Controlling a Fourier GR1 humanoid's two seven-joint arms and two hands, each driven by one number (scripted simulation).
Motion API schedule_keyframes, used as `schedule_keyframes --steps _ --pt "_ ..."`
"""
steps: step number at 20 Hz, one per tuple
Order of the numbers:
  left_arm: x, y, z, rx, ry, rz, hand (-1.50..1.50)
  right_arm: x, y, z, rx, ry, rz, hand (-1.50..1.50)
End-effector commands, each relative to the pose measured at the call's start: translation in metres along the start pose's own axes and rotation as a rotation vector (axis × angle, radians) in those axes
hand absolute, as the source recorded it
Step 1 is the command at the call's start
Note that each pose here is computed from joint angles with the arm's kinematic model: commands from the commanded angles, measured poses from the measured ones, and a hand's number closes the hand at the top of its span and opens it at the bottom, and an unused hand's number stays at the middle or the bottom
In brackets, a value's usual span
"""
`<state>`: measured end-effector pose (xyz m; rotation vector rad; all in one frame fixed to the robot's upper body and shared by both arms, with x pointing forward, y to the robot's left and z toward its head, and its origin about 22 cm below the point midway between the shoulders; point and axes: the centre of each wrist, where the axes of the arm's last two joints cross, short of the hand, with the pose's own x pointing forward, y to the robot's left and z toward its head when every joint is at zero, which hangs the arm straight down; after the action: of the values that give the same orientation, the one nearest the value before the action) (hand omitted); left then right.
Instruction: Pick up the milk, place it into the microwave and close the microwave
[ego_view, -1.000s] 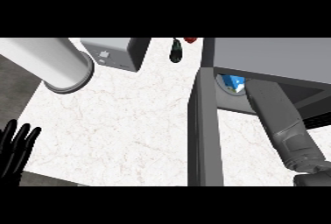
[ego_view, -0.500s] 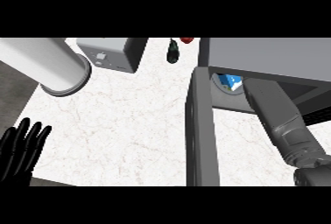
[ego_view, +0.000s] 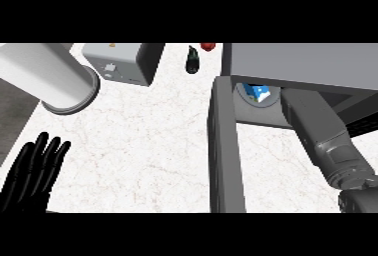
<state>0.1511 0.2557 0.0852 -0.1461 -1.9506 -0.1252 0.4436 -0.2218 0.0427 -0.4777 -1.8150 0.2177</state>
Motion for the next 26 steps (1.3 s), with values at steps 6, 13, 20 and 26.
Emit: schedule_keyframes --steps 6,13,20,26 --pt "0.000 -0.005 -0.009 -0.003 0.008 0.008 -1.50 -0.011 0.013 0.014 -0.003 0.012 -0.095 -1.50" --pt "-0.021 -0.012 -0.010 -0.079 0.069 0.018 -1.50 -0.043 0.014 0.045 0.064 -0.011 -0.218 -1.50" --pt "-0.026 -0.016 -0.022 -0.170 0.089 0.046 -1.50 -0.074 0.033 0.092 0.124 -0.001 -0.328 -1.50" --pt "-0.050 -0.032 -0.028 -0.344 0.160 0.013 1.50 -0.080 0.032 0.101 0.118 -0.022 -0.366 -1.50"
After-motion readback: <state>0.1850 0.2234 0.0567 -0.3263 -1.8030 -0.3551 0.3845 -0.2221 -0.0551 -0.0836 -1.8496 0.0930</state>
